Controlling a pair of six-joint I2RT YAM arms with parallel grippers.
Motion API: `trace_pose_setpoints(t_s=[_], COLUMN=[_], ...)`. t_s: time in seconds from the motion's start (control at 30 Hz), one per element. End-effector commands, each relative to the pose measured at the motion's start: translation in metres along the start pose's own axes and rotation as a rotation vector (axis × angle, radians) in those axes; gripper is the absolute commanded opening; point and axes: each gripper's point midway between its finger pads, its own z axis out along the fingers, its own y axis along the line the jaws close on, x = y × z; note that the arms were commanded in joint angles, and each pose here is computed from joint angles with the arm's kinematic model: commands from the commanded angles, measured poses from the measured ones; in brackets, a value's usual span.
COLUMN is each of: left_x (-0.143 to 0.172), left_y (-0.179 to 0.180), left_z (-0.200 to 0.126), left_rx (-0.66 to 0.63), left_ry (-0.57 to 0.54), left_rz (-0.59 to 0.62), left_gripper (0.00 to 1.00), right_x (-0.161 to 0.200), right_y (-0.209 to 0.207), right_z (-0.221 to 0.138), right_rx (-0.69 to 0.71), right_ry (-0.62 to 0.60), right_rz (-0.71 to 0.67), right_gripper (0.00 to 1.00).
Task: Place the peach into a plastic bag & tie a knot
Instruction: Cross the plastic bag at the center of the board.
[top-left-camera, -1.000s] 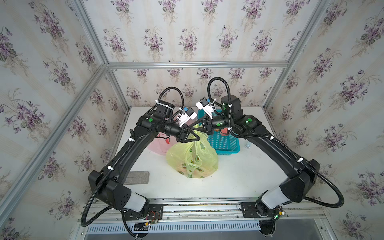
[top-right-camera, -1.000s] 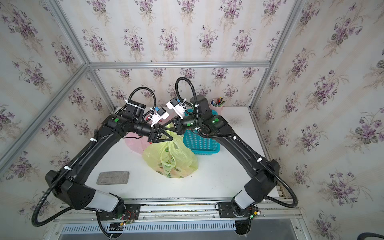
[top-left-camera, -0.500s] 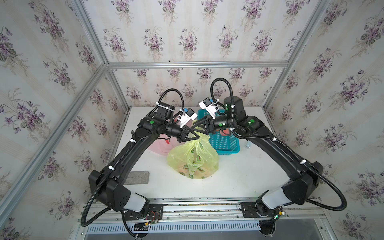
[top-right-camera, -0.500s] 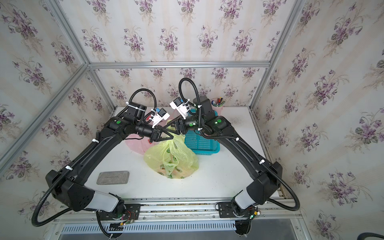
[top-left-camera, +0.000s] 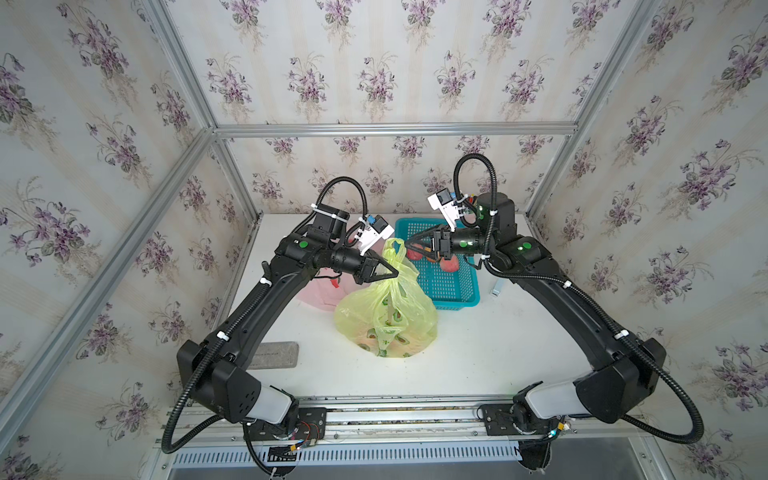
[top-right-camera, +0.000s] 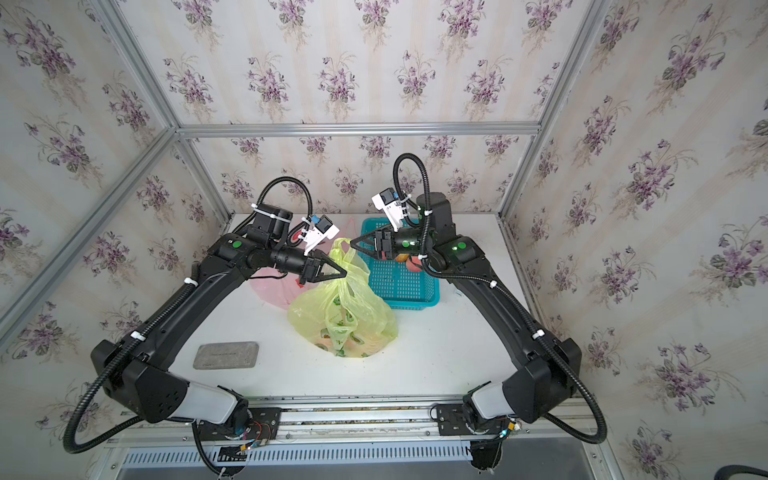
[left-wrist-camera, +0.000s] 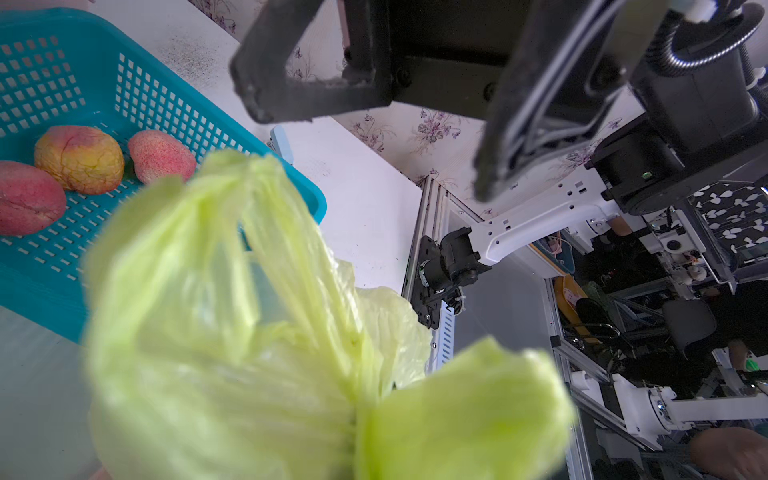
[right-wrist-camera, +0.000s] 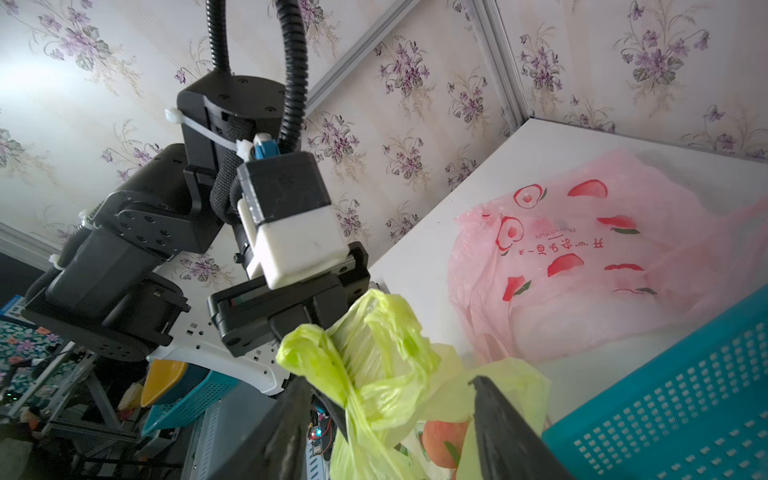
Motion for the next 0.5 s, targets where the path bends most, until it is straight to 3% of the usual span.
trace_pose_setpoints(t_s=[0.0,0.37,0.4,0.47], left_x=[-0.004,-0.004,-0.004,-0.004], left_y=[-0.005,-0.006,-0.006,-0.007], left_z=[-0.001,-0.002,-0.001,-0.002], left_rx=[0.021,0.023,0.023,0.022], left_ry=[-0.017,-0.018,-0.017,-0.019], left_rz=[0.021,0.024,0.023,0.025], left_gripper=[0.01,0.02,0.02,0.02], right_x=[-0.011,-0.007,-0.007,-0.004], right_y=[0.015,0.010,0.007,0.000], right_z=[0.006,0.026,0.027,0.028], right_rx=[-0.088,-0.103,-0.088,-0.057], right_ry=[-0.013,0.032,0.034,0.042], right_rz=[-0.034,-0.032,-0.029,-0.022], right_gripper=[0.56,0.43,0.44,0.58])
